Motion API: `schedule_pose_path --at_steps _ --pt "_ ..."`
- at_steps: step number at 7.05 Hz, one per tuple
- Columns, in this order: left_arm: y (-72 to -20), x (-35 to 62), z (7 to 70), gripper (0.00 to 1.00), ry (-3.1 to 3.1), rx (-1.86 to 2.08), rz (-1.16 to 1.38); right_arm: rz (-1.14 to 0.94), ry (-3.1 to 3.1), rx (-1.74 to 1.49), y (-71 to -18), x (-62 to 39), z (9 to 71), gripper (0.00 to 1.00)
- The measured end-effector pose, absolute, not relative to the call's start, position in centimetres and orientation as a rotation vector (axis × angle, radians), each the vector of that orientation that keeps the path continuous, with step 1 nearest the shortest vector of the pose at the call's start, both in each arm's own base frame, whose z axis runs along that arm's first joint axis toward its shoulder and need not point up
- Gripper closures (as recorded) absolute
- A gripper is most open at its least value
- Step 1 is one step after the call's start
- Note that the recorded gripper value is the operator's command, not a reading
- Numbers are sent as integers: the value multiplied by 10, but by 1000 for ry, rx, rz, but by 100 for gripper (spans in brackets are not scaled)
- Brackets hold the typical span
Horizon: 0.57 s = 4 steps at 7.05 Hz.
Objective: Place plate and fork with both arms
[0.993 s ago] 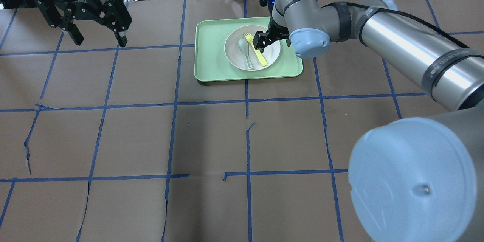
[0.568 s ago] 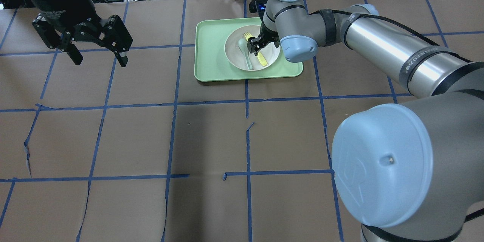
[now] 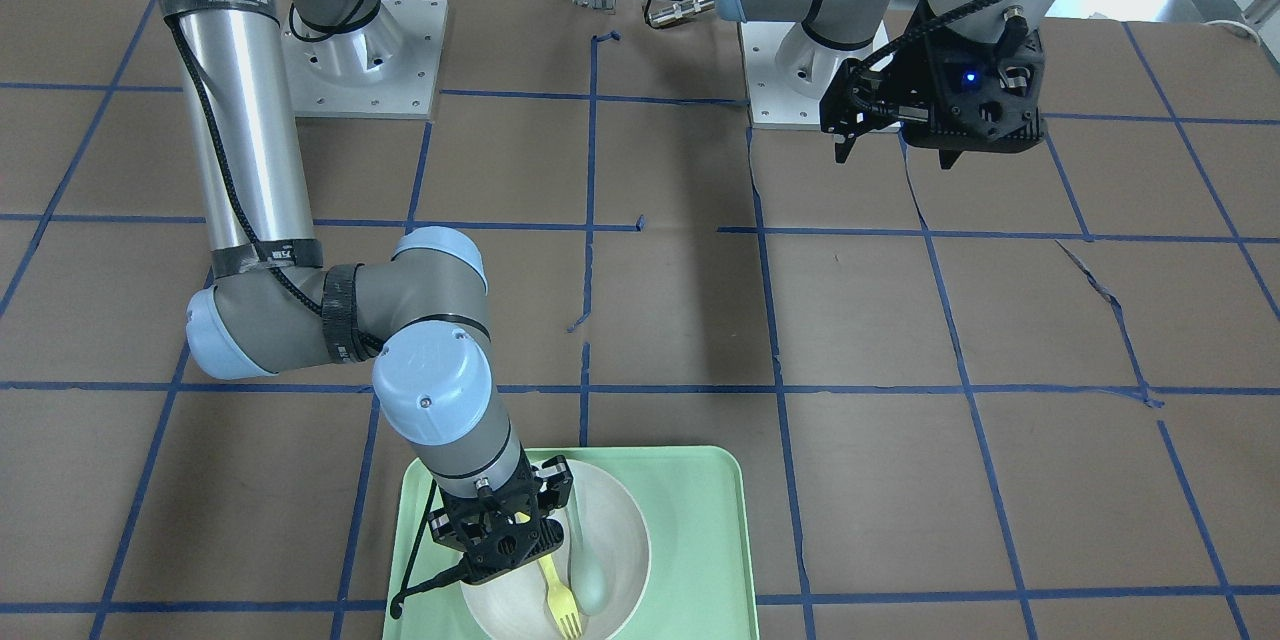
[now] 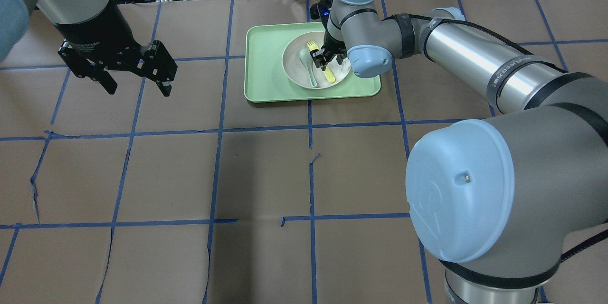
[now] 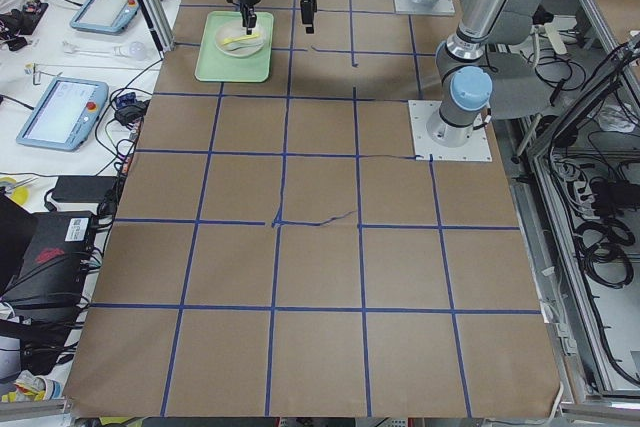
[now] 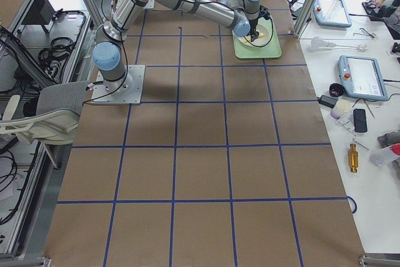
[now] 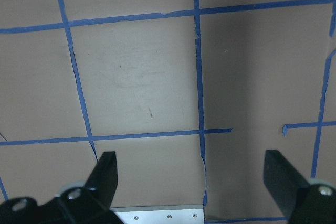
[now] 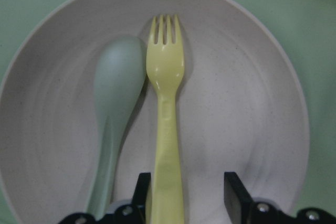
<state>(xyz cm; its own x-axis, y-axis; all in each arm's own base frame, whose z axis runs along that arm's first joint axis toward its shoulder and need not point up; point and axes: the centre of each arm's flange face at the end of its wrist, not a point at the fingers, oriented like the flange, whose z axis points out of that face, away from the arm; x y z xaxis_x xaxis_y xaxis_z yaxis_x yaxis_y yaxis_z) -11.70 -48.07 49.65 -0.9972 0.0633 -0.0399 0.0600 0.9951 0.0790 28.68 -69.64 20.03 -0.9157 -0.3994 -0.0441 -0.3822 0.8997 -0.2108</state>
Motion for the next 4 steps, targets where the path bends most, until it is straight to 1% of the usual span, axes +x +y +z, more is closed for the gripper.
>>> schedule_pose_path --at_steps 4 --pt "-473 -132 504 0 3095 38 83 -274 2965 -624 -695 290 191 42"
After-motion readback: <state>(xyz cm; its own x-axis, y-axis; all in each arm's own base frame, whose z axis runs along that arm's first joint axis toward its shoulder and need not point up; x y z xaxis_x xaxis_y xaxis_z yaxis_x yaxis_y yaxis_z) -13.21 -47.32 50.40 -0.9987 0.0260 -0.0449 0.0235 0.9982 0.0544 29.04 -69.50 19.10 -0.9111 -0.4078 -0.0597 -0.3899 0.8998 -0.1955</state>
